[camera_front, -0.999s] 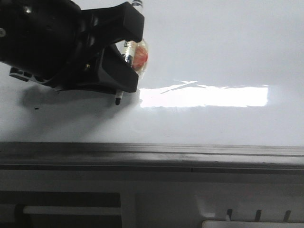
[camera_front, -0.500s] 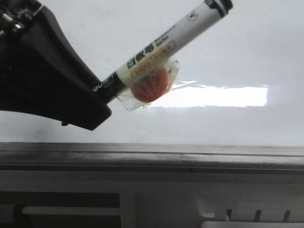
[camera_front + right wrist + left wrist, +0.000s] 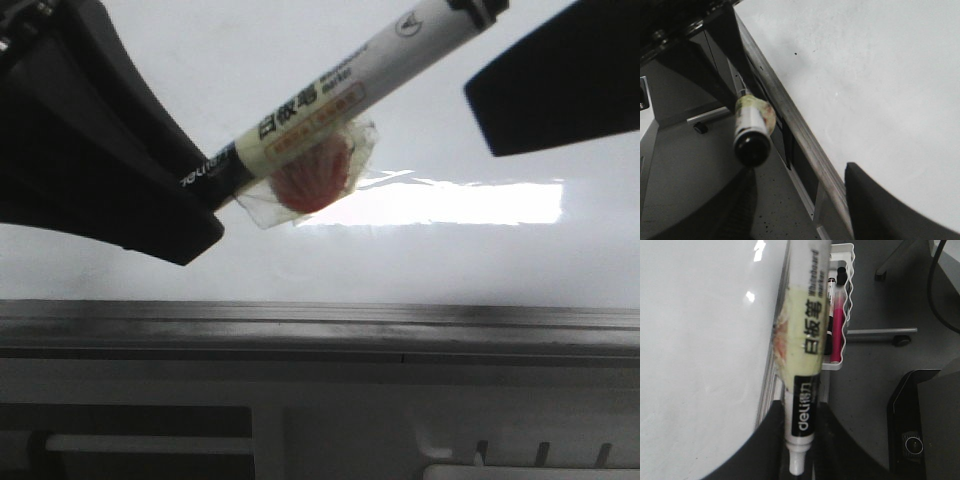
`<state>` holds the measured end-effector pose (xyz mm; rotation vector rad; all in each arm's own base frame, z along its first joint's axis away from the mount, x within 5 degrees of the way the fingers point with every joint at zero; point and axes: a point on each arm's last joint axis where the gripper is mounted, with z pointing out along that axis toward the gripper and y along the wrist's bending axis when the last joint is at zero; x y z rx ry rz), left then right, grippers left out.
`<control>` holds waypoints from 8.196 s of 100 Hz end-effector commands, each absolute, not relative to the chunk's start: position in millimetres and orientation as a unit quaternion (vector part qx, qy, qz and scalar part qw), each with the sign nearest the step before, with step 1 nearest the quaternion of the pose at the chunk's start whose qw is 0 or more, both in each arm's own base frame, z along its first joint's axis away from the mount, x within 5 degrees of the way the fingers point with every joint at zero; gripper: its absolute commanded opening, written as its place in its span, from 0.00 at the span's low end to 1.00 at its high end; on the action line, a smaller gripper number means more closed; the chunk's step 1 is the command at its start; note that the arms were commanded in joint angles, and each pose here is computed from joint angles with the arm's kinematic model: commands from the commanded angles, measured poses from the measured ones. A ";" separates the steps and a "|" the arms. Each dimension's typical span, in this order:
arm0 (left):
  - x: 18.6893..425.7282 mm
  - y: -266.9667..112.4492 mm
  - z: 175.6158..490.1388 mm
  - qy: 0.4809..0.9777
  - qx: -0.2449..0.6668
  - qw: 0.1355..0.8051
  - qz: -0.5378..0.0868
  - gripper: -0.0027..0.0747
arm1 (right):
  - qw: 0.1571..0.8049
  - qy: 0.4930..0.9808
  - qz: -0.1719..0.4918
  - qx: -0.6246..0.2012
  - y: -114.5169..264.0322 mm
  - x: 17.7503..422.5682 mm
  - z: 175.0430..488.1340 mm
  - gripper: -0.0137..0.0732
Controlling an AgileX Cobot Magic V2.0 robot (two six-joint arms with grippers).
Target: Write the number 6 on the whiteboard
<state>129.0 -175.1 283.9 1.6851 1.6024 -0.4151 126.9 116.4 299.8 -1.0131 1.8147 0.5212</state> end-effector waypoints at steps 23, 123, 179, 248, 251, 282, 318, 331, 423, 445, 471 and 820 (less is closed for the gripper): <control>129.9 -176.6 301.0 0.619 0.644 0.416 -0.168 0.01 | 0.492 0.722 0.228 -0.430 145.3 143.7 317.0 0.57; 127.9 -175.2 303.6 0.618 0.642 0.420 -0.172 0.28 | 0.488 0.707 0.233 -0.456 178.1 141.5 304.2 0.08; 86.3 -75.5 329.1 0.696 0.364 0.593 -0.178 0.32 | 0.601 0.701 0.168 -0.344 87.2 114.2 325.1 0.09; 70.4 -51.3 304.2 0.707 0.232 0.637 -0.200 0.01 | 0.626 0.727 0.082 -0.268 85.6 168.2 323.6 0.09; 70.4 -51.3 304.2 0.707 0.232 0.637 -0.200 0.01 | 0.627 0.728 0.079 -0.265 85.9 170.6 323.3 0.09; 69.9 -52.0 303.9 0.709 0.232 0.634 -0.205 0.01 | 0.609 0.746 0.066 -0.260 90.7 186.8 309.8 0.09; 69.8 -52.0 304.0 0.709 0.230 0.634 -0.207 0.01 | 0.517 0.786 0.118 -0.319 104.2 183.3 285.8 0.09; 69.8 -52.0 304.0 0.709 0.230 0.634 -0.207 0.01 | 0.480 0.792 0.134 -0.353 107.4 176.4 279.8 0.09; 69.8 -52.0 304.0 0.709 0.230 0.634 -0.207 0.01 | 0.496 0.807 0.111 -0.300 99.3 200.1 295.0 0.11; 69.8 -52.0 304.0 0.709 0.230 0.634 -0.207 0.01 | 0.488 0.803 0.121 -0.321 112.4 199.2 290.0 0.11; 69.5 -52.5 304.0 0.709 0.228 0.632 -0.214 0.01 | 0.557 0.744 0.150 -0.338 101.8 155.6 339.2 0.11; 189.0 -197.4 231.6 0.871 0.012 0.453 -0.192 0.01 | 0.654 0.668 0.184 -0.304 77.0 102.4 381.6 0.08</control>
